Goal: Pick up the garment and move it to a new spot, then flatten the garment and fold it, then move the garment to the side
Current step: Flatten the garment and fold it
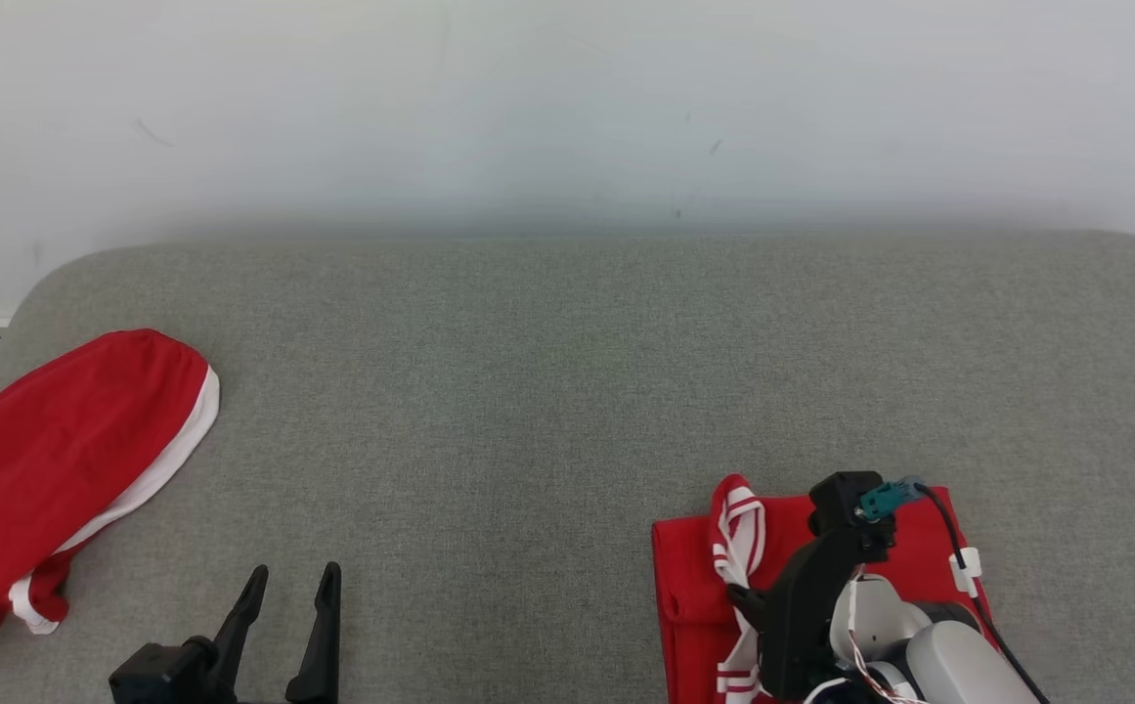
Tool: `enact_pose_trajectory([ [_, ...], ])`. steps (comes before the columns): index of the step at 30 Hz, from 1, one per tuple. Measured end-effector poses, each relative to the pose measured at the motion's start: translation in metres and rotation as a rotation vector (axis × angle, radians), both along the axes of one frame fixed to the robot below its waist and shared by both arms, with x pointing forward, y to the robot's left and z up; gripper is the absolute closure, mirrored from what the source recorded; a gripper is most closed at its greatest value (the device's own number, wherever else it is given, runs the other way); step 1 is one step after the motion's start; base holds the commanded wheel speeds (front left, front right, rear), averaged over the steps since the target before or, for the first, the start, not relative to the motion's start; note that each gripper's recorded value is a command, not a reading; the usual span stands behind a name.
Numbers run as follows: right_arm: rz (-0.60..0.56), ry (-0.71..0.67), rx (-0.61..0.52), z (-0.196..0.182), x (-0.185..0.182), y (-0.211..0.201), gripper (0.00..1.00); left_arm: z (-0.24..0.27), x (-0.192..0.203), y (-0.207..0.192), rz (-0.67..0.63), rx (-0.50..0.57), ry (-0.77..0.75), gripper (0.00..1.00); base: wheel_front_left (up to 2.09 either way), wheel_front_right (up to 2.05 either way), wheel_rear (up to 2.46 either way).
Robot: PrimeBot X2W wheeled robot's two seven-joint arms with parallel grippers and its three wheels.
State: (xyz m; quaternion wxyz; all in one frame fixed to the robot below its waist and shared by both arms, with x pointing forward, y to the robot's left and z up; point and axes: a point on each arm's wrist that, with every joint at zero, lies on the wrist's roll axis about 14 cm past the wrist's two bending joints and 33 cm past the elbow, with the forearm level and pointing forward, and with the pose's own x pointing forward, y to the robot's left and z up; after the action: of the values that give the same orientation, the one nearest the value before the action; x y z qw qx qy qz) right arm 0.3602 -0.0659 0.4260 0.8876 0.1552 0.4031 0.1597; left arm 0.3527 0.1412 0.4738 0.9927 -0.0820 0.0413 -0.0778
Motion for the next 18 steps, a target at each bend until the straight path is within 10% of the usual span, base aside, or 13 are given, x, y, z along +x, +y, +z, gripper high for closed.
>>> enact_pose_trajectory([
  [11,0.01,0.015,0.036,-0.001,-0.003,0.014,1.0,-0.002,0.0,0.0,0.002,0.0,0.007,0.0,0.0,0.0,0.0],
  [13,-0.001,0.012,0.041,0.0,-0.002,0.013,0.0,-0.002,0.0,0.001,0.002,0.0,0.008,0.0,0.0,0.0,0.0],
  [18,-0.062,-0.064,0.095,0.021,0.016,0.004,0.0,-0.003,0.001,0.0,0.001,-0.001,0.008,0.0,0.0,0.0,0.0],
])
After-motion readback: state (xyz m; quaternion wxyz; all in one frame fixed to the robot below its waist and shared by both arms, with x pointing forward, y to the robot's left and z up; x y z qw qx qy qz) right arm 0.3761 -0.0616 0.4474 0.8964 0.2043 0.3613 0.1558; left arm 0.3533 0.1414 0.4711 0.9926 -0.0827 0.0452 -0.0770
